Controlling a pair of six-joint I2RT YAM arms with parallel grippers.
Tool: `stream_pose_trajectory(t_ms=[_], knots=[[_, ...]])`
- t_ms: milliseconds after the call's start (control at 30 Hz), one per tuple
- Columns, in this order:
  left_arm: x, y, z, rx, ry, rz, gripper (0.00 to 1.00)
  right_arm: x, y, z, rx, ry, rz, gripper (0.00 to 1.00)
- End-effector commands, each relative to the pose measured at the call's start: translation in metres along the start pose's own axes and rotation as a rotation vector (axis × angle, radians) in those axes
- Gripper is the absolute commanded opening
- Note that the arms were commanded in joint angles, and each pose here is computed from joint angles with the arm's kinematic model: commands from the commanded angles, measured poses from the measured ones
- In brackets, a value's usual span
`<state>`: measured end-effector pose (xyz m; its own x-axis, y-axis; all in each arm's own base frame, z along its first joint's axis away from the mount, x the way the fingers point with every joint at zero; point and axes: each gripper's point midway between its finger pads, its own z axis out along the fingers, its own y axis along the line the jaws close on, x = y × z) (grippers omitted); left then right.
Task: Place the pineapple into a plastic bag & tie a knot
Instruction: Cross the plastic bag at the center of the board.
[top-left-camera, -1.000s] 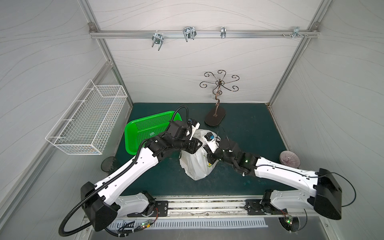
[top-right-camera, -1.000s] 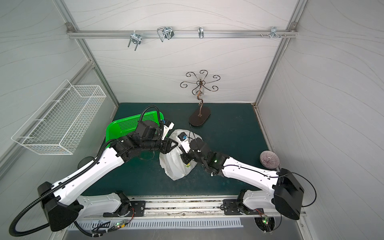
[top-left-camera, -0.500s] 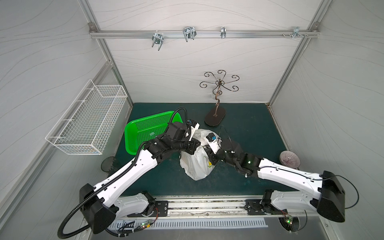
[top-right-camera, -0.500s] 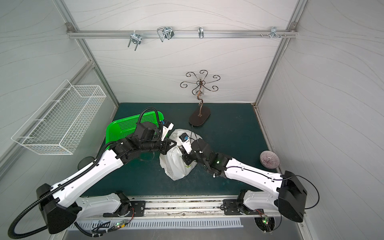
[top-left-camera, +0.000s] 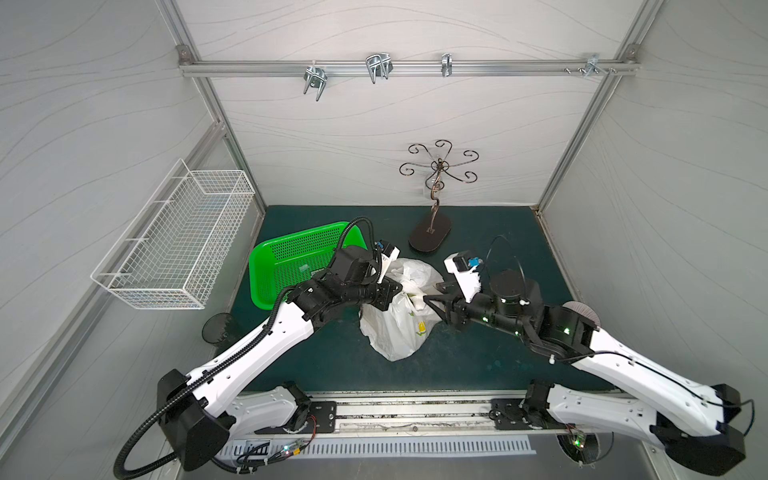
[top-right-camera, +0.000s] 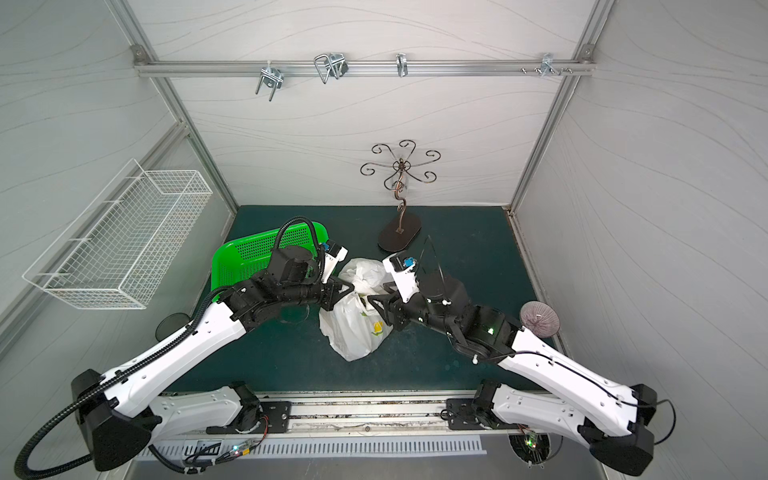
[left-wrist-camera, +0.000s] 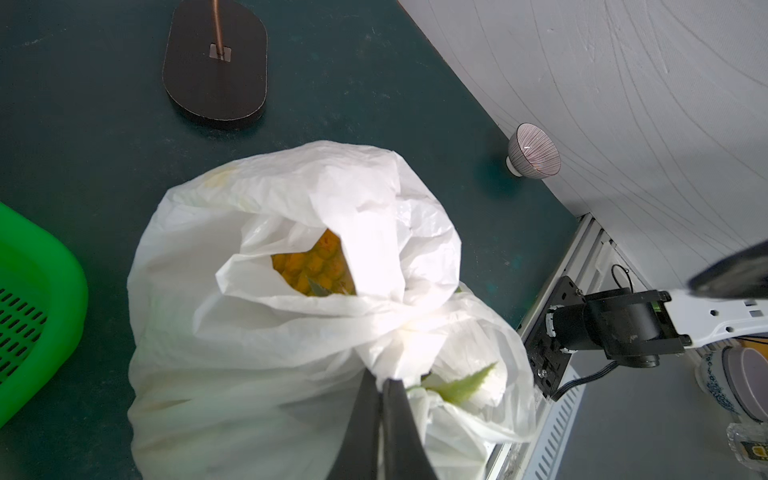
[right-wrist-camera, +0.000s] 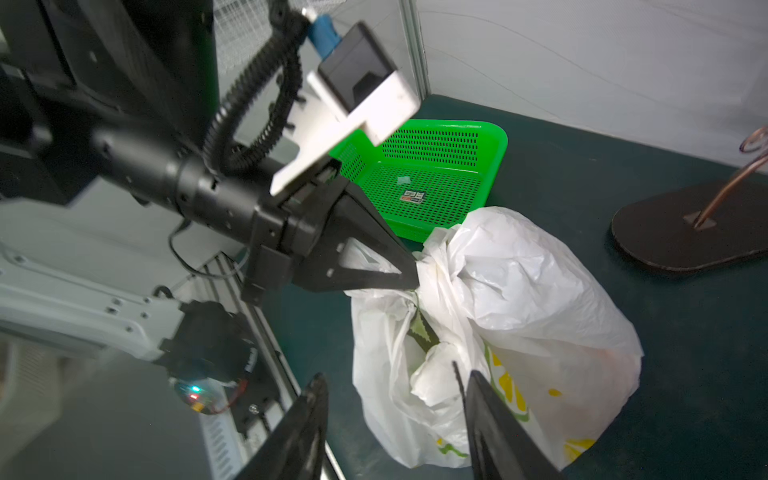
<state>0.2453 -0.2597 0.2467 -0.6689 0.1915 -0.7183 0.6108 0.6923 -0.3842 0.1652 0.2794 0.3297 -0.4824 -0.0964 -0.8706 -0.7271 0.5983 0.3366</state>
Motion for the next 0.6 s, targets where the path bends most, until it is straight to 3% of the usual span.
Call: stream_pose_trajectory(t_ms=[0, 100, 300, 567], knots=[[-0.013, -0.007, -0.006, 0.03, -0.057, 0.029, 0.0, 0.001, -0.027, -0.011, 0.182, 0.049, 0.386, 0.45], [-0.014, -0.009, -0.006, 0.037, -0.06, 0.034, 0.0, -0.001, -0.034, -0.01, 0.27, 0.07, 0.657, 0.42], [-0.016, -0.012, -0.007, 0.049, -0.066, 0.041, 0.0, 0.003, -0.022, 0.026, 0.208, 0.083, 1.008, 0.59], [-0.017, -0.014, -0.008, 0.059, -0.064, 0.047, 0.0, 0.011, -0.016, 0.067, 0.133, 0.131, 1.15, 0.67]])
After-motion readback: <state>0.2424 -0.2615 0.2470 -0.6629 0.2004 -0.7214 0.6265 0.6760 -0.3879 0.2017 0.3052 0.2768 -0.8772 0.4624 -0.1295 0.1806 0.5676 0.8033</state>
